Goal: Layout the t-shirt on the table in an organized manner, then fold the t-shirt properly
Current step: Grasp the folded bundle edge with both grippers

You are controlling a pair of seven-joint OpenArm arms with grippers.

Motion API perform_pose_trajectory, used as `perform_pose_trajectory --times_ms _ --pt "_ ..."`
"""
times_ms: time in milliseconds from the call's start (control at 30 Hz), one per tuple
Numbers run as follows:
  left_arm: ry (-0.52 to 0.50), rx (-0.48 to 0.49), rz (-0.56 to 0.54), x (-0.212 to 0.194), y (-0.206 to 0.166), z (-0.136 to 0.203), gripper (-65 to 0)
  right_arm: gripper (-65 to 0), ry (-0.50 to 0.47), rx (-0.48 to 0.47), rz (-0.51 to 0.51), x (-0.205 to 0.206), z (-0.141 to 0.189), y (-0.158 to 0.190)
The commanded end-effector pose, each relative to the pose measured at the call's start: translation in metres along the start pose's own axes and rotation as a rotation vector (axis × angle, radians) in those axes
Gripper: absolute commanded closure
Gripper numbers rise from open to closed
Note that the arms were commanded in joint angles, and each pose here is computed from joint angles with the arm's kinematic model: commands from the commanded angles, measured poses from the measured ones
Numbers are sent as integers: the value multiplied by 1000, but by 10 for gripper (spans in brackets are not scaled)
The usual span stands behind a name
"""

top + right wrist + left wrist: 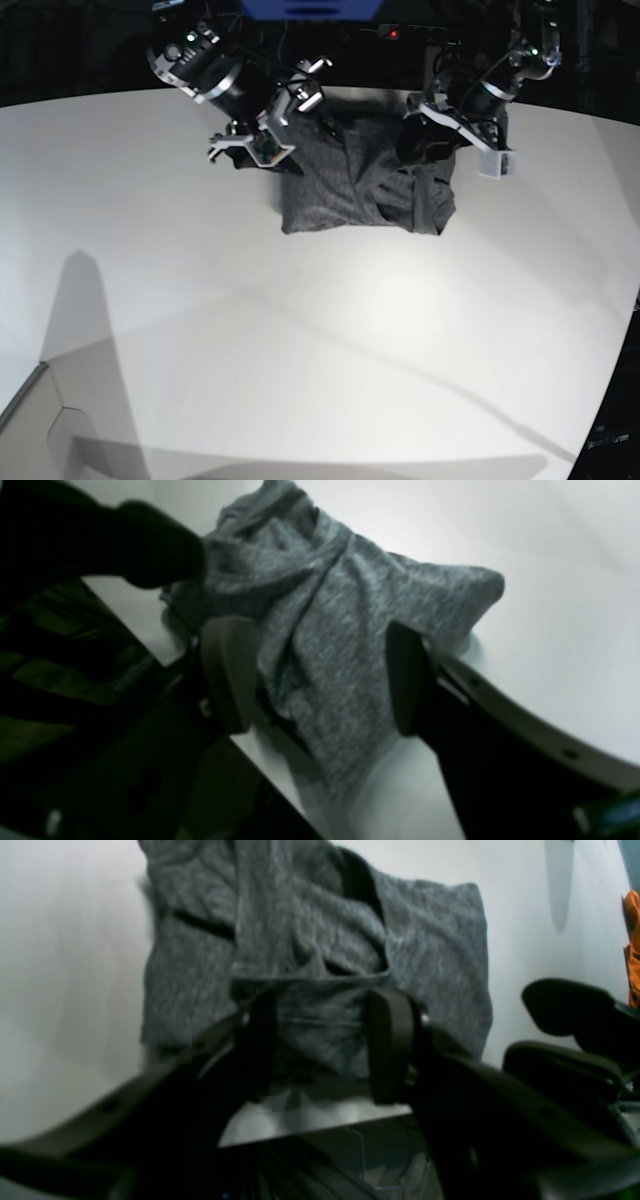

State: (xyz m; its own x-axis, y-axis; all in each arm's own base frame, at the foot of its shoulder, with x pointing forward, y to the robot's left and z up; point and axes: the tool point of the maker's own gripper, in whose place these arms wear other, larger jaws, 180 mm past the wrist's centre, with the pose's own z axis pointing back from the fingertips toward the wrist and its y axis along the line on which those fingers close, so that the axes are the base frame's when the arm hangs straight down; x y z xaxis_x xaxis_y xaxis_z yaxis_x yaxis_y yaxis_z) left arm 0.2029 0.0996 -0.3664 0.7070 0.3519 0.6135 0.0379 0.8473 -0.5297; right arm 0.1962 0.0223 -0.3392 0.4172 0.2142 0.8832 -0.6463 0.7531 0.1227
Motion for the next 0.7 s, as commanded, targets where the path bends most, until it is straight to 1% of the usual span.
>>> perform_pose_trajectory --times_ms 0,100,200,233,300,367,433,467,533,600,667 --pt "-25 -25 -6 8 -7 0 -285 -408 -57 6 -7 14 2 2" --pt "-2 -43 -6 0 -13 -6 -284 -408 -57 6 -7 14 2 2" --pt "15 -41 0 -6 -12 -9 -282 -408 -54 6 -6 14 2 1" --pt "17 -40 1 -6 -11 -9 -269 -408 -50 5 -1 12 3 0" --pt "17 -41 0 -6 -11 -9 -207 -408 -36 7 13 8 5 -2" --pt "15 -43 -1 -5 -10 -8 -124 -408 -33 8 17 8 6 -2" --pt "12 -43 -4 -3 -10 -7 -12 -408 -32 8 18 7 6 -2" --pt "11 -40 0 -3 -10 -7 0 -408 -32 6 18 7 6 -3" --pt "7 -41 -2 -3 -11 -6 -13 -408 -29 -5 17 6 7 -7" --pt "1 -37 0 -2 -9 -4 0 -408 -29 -7 17 6 8 -8" --pt "-17 -15 4 4 -2 -1 -2 -408 -29 -7 17 6 8 -8"
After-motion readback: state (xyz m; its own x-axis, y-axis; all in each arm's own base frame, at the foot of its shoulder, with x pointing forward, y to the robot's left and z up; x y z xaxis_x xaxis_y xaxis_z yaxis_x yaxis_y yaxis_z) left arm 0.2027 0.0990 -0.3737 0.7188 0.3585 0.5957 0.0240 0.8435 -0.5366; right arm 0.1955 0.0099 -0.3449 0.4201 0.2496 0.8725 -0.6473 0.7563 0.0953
